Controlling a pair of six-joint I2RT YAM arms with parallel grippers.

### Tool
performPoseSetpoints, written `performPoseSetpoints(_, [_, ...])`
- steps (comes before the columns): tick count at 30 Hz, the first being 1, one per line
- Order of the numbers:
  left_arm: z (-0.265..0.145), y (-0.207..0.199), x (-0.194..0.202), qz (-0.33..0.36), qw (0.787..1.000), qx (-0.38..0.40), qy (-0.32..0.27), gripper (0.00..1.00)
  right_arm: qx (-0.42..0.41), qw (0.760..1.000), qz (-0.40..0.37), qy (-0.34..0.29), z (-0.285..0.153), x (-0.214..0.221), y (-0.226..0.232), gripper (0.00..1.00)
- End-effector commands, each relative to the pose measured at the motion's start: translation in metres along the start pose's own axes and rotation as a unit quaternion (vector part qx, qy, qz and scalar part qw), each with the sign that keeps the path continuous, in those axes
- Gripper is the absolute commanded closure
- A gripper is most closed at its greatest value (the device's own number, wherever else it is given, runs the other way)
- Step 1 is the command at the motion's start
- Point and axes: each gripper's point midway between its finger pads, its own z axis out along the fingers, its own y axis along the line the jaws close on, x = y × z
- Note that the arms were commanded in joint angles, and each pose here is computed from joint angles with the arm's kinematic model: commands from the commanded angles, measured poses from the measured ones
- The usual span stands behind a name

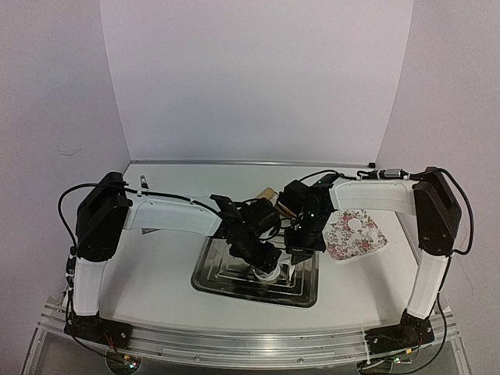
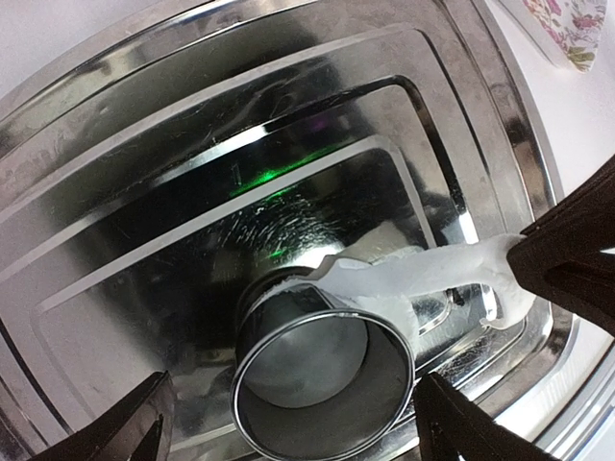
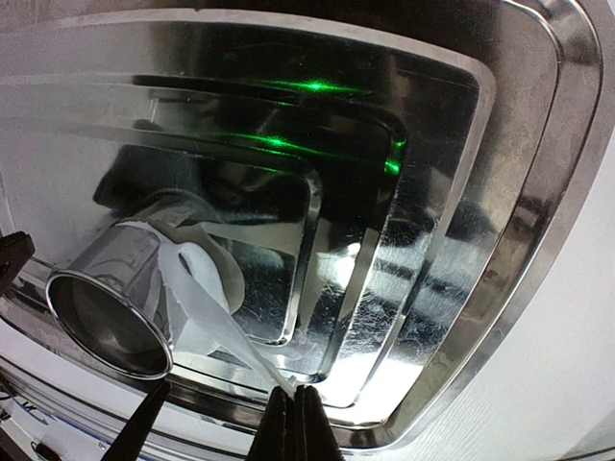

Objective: Roll out the dumpling wrappers from the dough

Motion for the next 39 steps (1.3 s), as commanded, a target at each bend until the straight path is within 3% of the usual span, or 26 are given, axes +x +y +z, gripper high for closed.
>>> performPoseSetpoints(1, [-0.004,-0.011,-0.01,0.002,1.0,0.01,-0.012,0.12,-0.014,1.0,-0.003,-0.018,-0.016,-0.001,0.003,1.0])
performPoseSetpoints(6, [0.004,-0.01,-0.001,0.003,1.0,0.006,0.004,0.14,-0.014,1.0,-0.005,-0.018,-0.016,-0.001,0.003,1.0])
performPoseSetpoints(11, [0.011,-0.002,0.006,-0.006,1.0,-0.017,0.019,0.35,-0.016,1.0,-0.006,-0.019,-0.017,-0.001,0.004,1.0])
performPoseSetpoints(19, [0.017,0.008,0.019,-0.017,0.998,-0.041,0.043,0.48,-0.025,1.0,-0.004,-0.016,-0.021,0.002,0.006,1.0])
performPoseSetpoints(39, [0.022,0.036,0.036,-0.048,0.99,-0.114,0.066,0.55,-0.029,0.999,0.022,0.013,-0.04,0.032,-0.007,1.0])
